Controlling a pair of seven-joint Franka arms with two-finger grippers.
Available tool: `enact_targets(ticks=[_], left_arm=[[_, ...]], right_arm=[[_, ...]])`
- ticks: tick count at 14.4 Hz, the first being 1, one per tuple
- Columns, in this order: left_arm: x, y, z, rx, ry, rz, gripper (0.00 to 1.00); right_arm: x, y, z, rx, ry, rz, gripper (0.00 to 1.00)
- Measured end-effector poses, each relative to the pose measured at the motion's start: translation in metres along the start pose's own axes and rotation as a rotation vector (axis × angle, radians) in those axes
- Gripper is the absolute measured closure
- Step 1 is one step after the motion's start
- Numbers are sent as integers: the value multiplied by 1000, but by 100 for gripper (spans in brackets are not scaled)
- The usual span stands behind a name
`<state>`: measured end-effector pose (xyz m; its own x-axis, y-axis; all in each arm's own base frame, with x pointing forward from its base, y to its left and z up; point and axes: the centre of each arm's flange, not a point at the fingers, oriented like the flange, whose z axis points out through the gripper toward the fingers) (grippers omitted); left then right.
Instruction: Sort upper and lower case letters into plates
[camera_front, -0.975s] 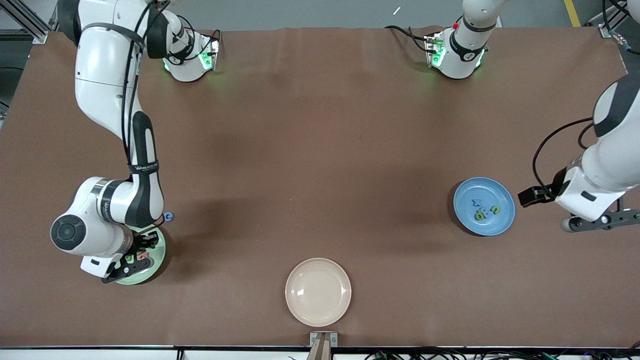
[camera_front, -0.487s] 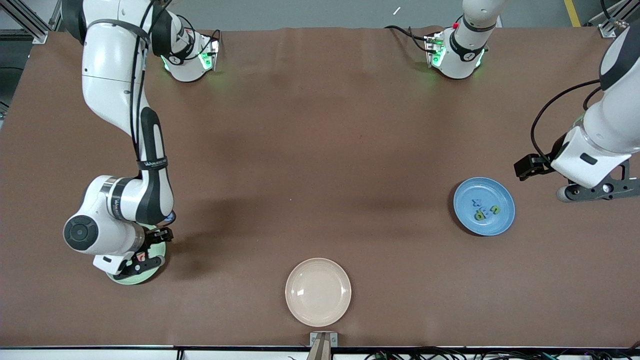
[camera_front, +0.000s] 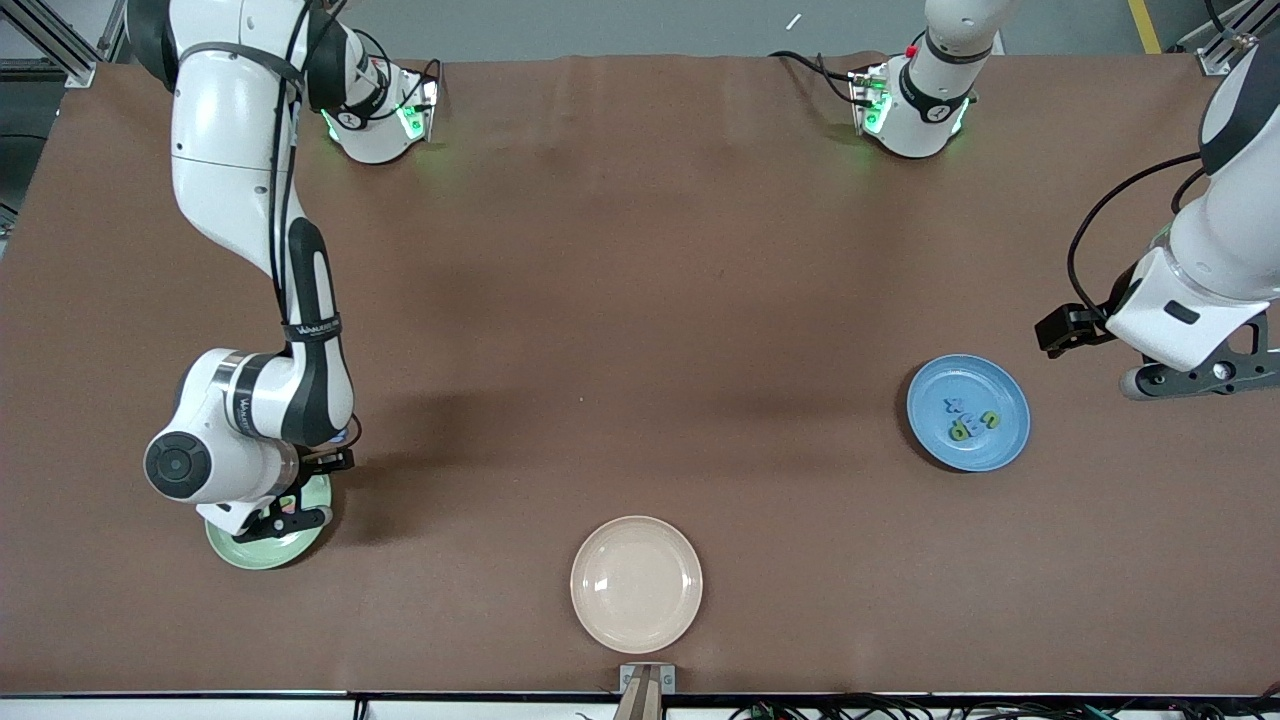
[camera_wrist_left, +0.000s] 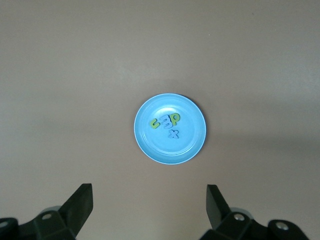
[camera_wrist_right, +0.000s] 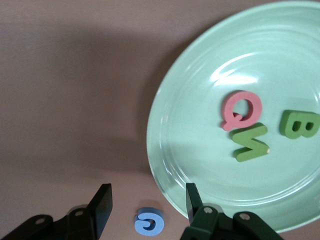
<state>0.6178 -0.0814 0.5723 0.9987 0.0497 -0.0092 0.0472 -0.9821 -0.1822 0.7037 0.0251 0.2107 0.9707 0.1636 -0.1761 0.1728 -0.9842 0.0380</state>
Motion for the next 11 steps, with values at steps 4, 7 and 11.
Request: enact_targets(ticks=[4,7,11], left_arm=[[2,11,8,17,-11,11,0],[2,20,14,16,-45,-7,0],[1,1,-2,-57,-50,-36,0]], right_arm=[[2,5,1,-16,41,18,41],[2,4,3,-19,48,17,47],[1,5,7,-19,44,19,46]])
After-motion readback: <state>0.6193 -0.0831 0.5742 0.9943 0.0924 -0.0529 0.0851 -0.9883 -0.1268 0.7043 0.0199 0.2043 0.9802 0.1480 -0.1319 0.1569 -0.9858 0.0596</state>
